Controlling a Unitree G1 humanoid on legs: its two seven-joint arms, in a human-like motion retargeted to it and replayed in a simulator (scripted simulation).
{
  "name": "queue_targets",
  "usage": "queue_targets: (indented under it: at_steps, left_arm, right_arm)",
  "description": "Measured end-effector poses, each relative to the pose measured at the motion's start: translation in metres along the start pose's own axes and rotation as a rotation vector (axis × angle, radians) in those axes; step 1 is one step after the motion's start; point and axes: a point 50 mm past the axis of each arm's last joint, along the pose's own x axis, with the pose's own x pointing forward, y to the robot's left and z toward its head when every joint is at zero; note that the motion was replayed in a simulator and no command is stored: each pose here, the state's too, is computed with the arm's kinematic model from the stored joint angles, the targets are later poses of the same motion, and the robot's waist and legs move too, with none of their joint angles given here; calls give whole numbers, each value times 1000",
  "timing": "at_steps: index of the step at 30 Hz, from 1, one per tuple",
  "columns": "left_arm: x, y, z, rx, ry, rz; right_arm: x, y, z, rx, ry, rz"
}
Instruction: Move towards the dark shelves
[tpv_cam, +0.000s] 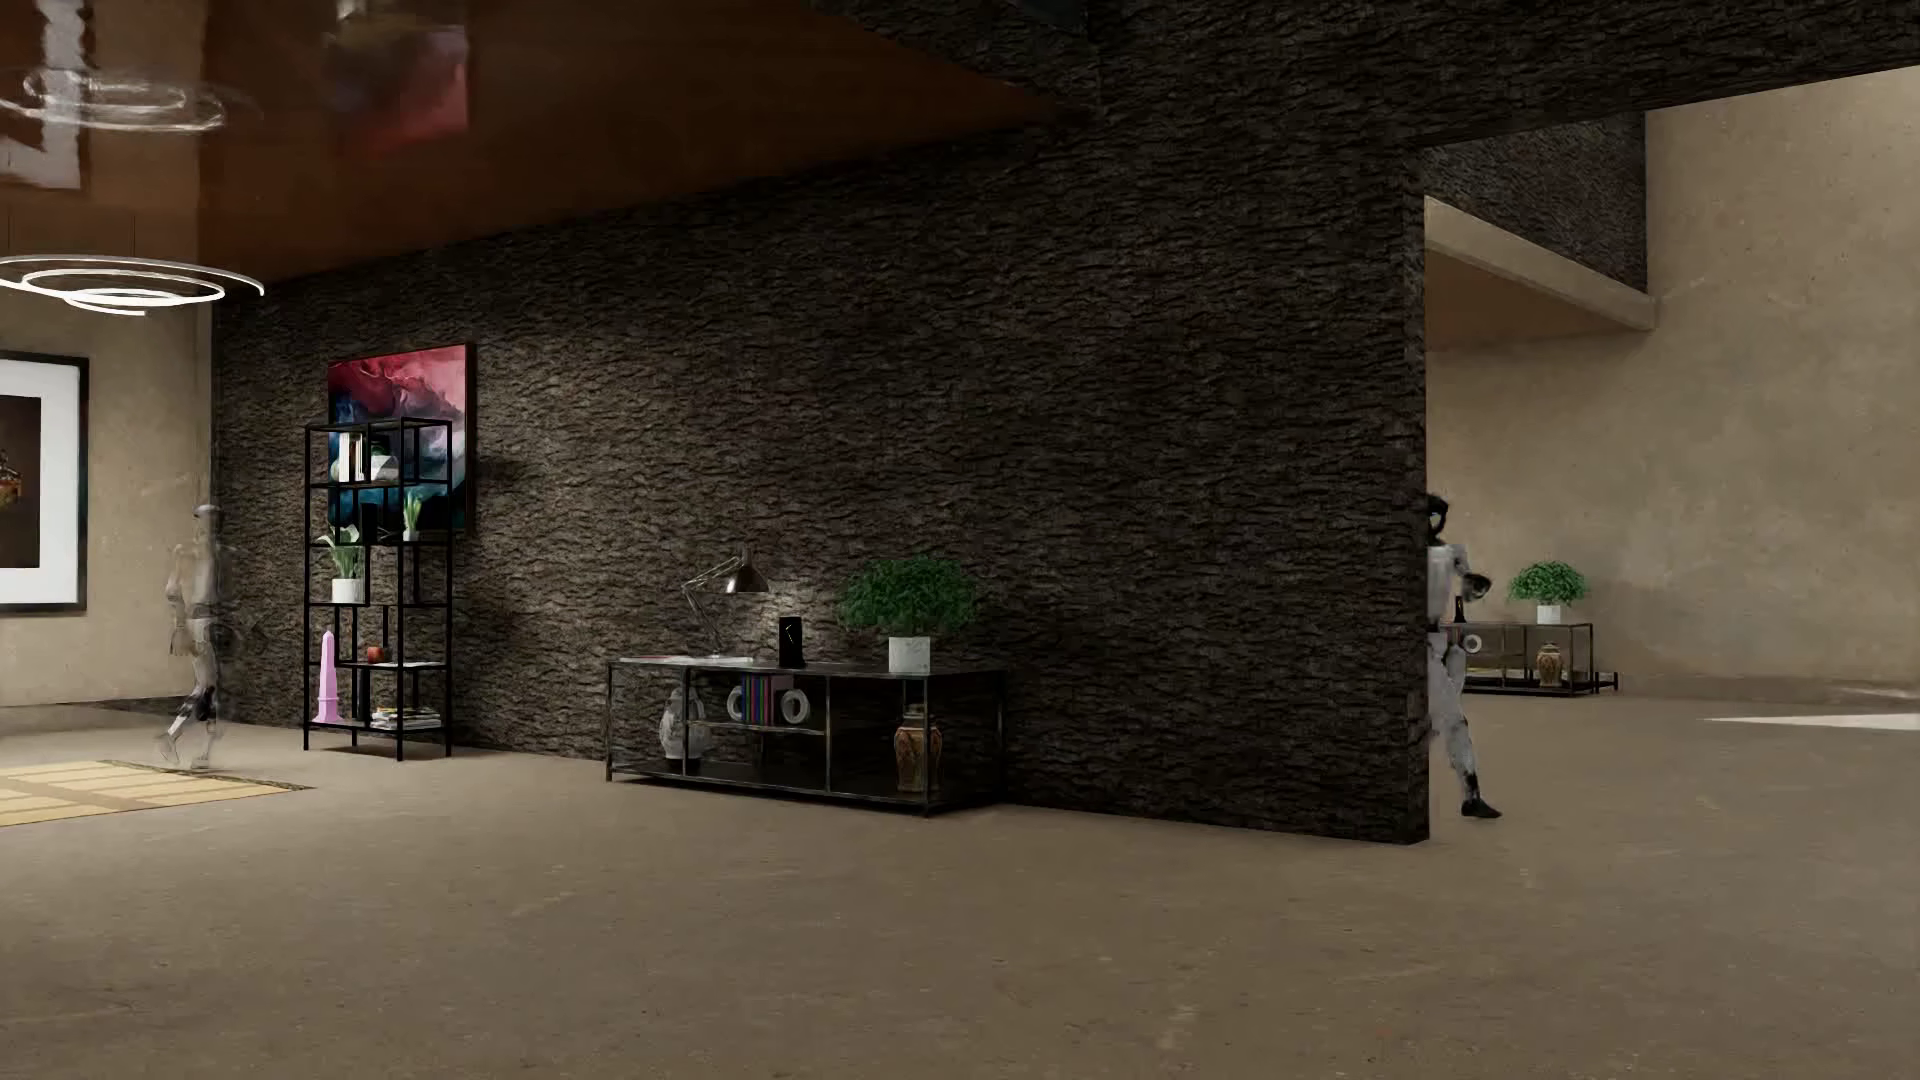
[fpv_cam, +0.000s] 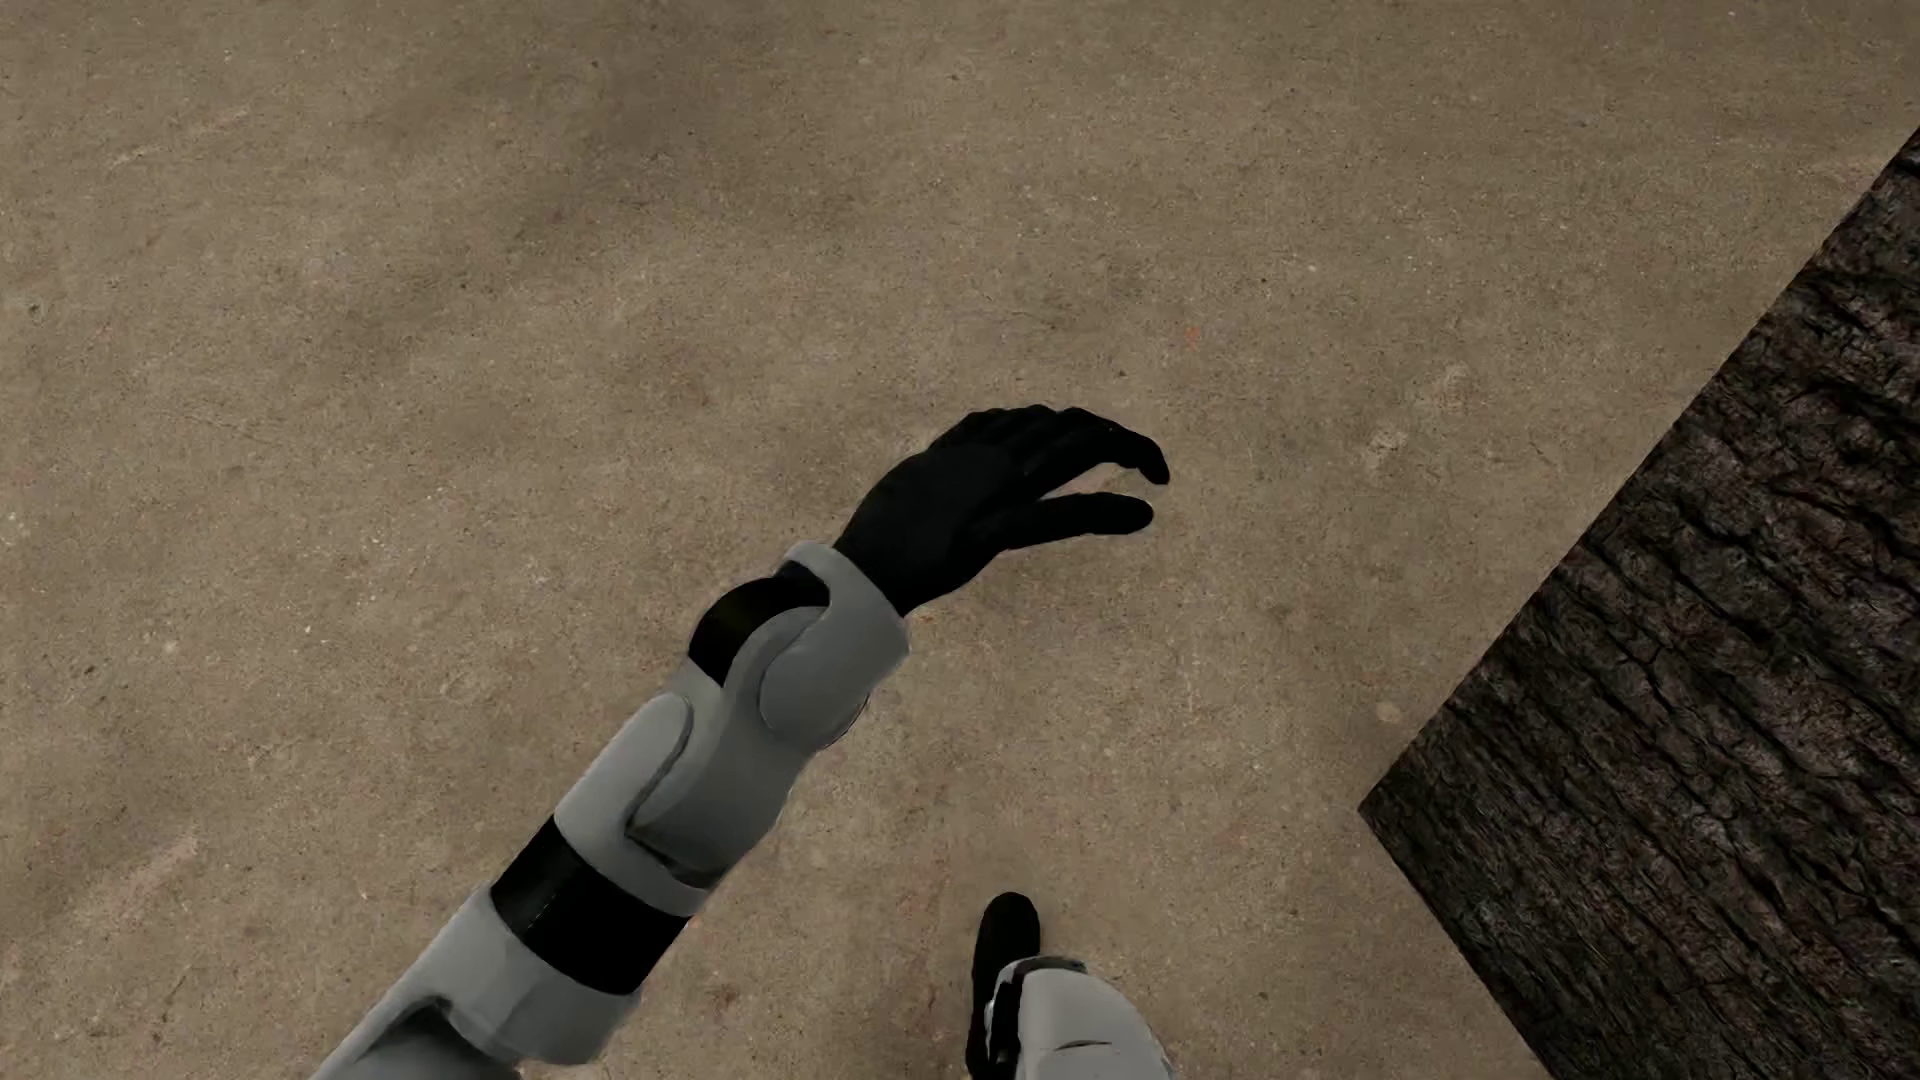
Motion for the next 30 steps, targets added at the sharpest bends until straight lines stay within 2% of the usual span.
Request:
queue_targets:
  at_steps: [1, 2, 3, 4, 5, 6, 7, 8, 9, 10, 11, 12, 14, 16, 17, 19, 20, 22, 23, 25, 27, 28, 30]
  left_arm:
    - [-12, -5, -11, -41, 62, 17]
    - [-28, -19, -28, -82, 175, 6]
    - [-49, -39, -49, -85, 325, -36]
    - [-75, -65, -72, -12, 493, -143]
    - [-105, -95, -91, 80, 653, -296]
    - [-141, -124, -109, 110, 834, -436]
    - [-186, -153, -121, 20, 1046, -556]
    - [-242, -179, -125, -148, 1329, -618]
    - [-303, -197, -117, -297, 1614, -675]
    - [-354, -209, -100, -385, 1795, -751]
    - [-391, -214, -79, -377, 1847, -883]
    - [-417, -217, -60, -350, 1823, -972]
    - [-457, -220, -18, -423, 1877, -966]
    - [-484, -222, 23, -554, 1942, -991]
    - [-489, -222, 31, -572, 1922, -1068]
    - [-492, -220, 30, -566, 1903, -1143]
    - [-488, -220, 26, -557, 1916, -1111]
    - [-471, -224, 18, -580, 1962, -910]
    - [-457, -229, 12, -621, 1963, -817]
    - [-418, -234, -17, -628, 1888, -684]
    - [-369, -226, -62, -518, 1728, -621]
    - [-343, -217, -84, -456, 1648, -575]
    - [-281, -192, -125, -358, 1476, -461]
  right_arm:
    - [-1, -9, 7, -188, 8, -46]
    - [-3, -23, 16, -185, -9, -114]
    - [-7, -37, 27, -24, -59, -168]
    - [-11, -47, 40, 230, -142, -162]
    - [-17, -62, 52, 405, -206, -177]
    - [-26, -83, 64, 488, -265, -245]
    - [-38, -108, 75, 459, -306, -357]
    - [-53, -134, 87, 356, -335, -491]
    - [-71, -162, 101, 207, -374, -618]
    - [-96, -190, 115, 70, -423, -762]
    - [-124, -215, 126, -40, -469, -896]
    - [-154, -238, 134, -79, -529, -1027]
    - [-206, -266, 138, -29, -655, -1231]
    - [-234, -276, 129, 84, -767, -1337]
    - [-236, -275, 121, 144, -797, -1361]
    - [-213, -265, 105, 298, -794, -1287]
    - [-193, -255, 103, 340, -766, -1204]
    - [-141, -227, 104, 375, -639, -964]
    - [-111, -209, 103, 338, -522, -825]
    - [-63, -167, 95, 172, -290, -581]
    - [-35, -124, 84, -3, -186, -450]
    - [-27, -104, 73, 37, -180, -414]
    - [-16, -62, 54, 332, -194, -308]
